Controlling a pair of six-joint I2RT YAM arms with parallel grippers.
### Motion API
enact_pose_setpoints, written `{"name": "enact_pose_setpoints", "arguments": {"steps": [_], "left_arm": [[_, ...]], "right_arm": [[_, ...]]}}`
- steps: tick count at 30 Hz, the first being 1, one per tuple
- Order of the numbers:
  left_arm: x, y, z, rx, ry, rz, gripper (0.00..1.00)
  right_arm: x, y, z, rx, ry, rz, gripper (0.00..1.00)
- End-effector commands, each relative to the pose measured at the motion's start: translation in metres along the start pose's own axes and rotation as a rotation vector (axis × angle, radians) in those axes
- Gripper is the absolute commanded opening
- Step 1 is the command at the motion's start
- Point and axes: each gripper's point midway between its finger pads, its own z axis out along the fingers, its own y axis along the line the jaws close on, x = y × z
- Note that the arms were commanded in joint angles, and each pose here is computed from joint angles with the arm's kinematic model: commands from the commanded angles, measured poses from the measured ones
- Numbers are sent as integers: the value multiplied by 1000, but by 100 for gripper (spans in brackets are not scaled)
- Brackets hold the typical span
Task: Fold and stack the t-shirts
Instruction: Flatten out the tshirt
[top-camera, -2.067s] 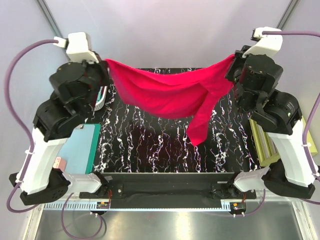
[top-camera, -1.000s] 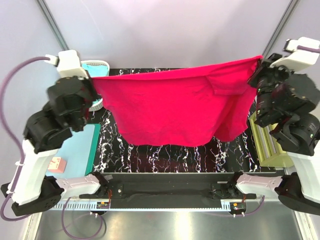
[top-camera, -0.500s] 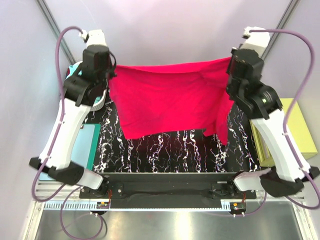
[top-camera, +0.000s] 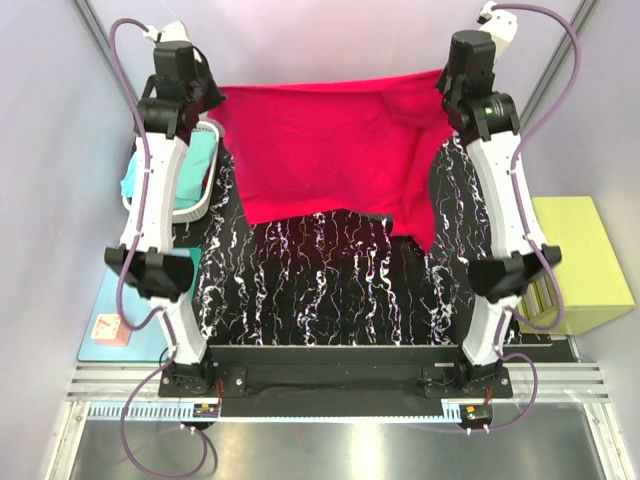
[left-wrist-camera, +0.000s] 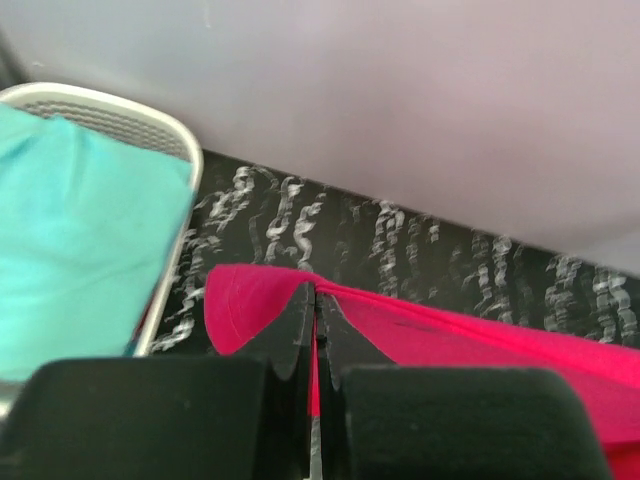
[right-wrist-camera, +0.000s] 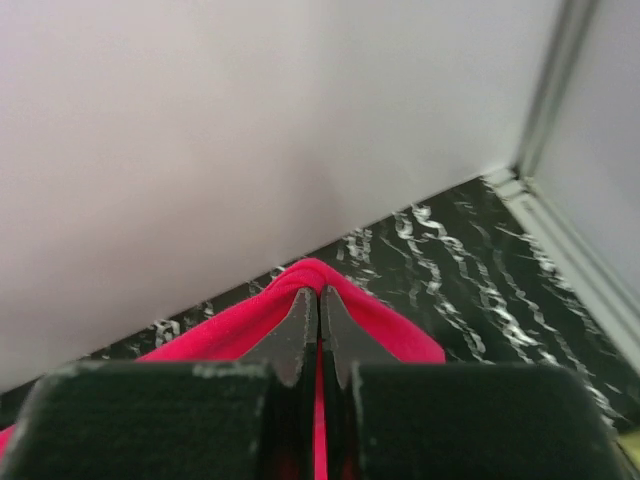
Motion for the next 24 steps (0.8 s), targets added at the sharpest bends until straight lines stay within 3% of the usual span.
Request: {"name": "enact_pose_setpoints", "arguments": {"steps": [1,6,10,17,20,24], "left_arm": [[-49,-21,20,209,-104,-156,0],[-89,-23,3,268,-207,-184,0],[-127,-40,-43,358,-308,-211,0],[-158,-55,-109,413,-418,-191,0],[-133,-51,-76,401,-330,-192,0],[-54,-45,8,369,-92,-179,0]], "right_arm": [[-31,29,15,-152,-57,152,0],[-44,51,13,-245,-87,185,0],[-72,55,-13,-268,-158,188,0],[-101,62,-58,-305,-222,189,0],[-79,56,-42,-256,-172,159,0],[-14,44,4,-155,-22,112,0]]}}
